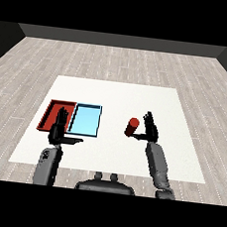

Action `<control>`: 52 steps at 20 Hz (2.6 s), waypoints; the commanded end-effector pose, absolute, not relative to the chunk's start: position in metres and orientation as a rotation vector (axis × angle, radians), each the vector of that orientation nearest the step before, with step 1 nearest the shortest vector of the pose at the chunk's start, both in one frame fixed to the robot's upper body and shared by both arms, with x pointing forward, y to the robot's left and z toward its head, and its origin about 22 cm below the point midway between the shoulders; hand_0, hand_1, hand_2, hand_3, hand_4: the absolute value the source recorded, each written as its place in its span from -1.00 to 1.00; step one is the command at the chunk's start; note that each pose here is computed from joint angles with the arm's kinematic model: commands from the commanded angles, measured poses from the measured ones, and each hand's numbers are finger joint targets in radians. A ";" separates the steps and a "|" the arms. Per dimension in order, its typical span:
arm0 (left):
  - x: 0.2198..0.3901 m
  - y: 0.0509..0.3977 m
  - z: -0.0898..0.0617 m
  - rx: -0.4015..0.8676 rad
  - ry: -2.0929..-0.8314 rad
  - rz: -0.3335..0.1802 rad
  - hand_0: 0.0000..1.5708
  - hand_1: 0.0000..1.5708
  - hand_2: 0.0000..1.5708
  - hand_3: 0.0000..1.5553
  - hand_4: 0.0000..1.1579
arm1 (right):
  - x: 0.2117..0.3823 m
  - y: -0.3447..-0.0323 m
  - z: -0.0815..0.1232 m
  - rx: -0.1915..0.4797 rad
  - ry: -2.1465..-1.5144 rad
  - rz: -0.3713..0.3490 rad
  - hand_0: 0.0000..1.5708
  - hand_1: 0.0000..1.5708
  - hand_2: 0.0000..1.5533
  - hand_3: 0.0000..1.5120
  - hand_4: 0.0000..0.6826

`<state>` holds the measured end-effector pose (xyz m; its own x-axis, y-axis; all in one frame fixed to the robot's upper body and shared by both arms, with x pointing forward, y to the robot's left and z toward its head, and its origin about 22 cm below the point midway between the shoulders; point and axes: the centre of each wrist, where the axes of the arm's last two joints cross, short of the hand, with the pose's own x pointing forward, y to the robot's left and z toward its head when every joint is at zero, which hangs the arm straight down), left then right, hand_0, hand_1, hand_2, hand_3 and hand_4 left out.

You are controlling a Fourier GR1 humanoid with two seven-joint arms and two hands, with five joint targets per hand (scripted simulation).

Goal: Pick the red can and put it in the red box

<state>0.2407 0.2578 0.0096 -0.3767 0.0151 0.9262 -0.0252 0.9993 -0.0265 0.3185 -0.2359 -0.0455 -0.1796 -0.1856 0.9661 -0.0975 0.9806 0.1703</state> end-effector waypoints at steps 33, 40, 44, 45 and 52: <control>0.221 0.258 0.004 0.020 -1.976 0.078 -1.00 -1.00 -1.00 -1.00 -1.00 | 0.349 -0.191 -0.066 0.268 -1.701 -0.127 -1.00 -1.00 -1.00 -1.00 -1.00; 0.245 0.259 0.006 0.024 -1.984 0.072 -1.00 -1.00 -1.00 -1.00 -1.00 | 0.341 -0.198 -0.078 0.265 -1.675 -0.113 -1.00 -1.00 -1.00 -1.00 -1.00; 0.228 0.277 0.005 0.015 -1.979 0.064 -1.00 -1.00 -1.00 -1.00 -1.00 | 0.354 -0.178 -0.062 0.253 -1.668 -0.097 -1.00 -1.00 -1.00 -1.00 -1.00; 0.229 0.258 0.001 0.012 -1.981 0.039 -1.00 -1.00 -1.00 -1.00 -1.00 | 0.360 -0.199 -0.069 0.252 -1.672 -0.083 -1.00 -1.00 -1.00 -1.00 -1.00; 0.226 0.276 0.014 0.022 -2.005 0.069 -1.00 -1.00 -1.00 -1.00 -1.00 | 0.368 -0.201 -0.053 0.266 -1.664 -0.085 -1.00 -1.00 -1.00 -1.00 -1.00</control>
